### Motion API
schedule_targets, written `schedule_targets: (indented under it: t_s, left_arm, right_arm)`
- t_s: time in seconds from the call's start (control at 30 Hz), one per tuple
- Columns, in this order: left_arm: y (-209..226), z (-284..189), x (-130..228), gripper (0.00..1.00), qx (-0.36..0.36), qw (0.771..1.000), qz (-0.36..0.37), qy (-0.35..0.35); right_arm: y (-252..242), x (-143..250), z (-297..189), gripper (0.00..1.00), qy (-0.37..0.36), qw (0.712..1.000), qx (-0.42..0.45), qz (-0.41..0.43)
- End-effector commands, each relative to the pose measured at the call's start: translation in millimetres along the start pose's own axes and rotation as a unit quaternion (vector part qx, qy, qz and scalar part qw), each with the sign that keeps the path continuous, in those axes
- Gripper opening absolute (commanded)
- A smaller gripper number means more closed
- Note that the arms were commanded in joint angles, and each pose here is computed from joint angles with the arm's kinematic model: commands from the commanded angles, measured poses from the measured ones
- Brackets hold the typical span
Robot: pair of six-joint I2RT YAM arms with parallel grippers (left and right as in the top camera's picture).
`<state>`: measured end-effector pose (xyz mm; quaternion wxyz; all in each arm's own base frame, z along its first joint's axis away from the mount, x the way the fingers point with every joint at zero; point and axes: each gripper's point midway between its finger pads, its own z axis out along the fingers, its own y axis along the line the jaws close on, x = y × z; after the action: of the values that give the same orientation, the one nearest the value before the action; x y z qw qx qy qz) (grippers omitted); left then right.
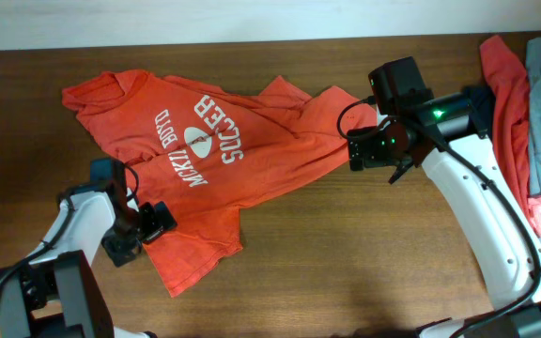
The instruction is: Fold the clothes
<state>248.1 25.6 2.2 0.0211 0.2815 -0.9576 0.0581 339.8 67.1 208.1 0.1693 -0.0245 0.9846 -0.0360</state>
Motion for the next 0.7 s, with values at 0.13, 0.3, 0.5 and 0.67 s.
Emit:
schedule_targets:
  t_s: [0.13, 0.3, 0.5, 0.67]
  left_arm:
    - [-14.2, 11.9, 0.8, 0.65, 0.051, 0.999, 0.012, -0.014]
    - [-16.5, 12.2, 0.2, 0.00, 0.057, 0.998, 0.013, -0.016]
    - [-14.2, 7.3, -3.9, 0.00, 0.059, 0.998, 0.007, -0.023]
    - [7.5, -22.0, -27.8, 0.00, 0.049, 0.996, -0.026, -0.075]
  right_arm:
    - [-5.4, -5.3, -12.2, 0.99, -0.020, 1.000, 0.007, -0.011]
    - [-5.4, -5.3, -12.2, 0.99, -0.020, 1.000, 0.007, -0.011]
    - [-5.4, -5.5, -12.0, 0.99, -0.020, 1.000, 0.007, -0.011]
    - [-7.0, -8.4, -8.7, 0.99, -0.021, 1.000, 0.008, -0.007]
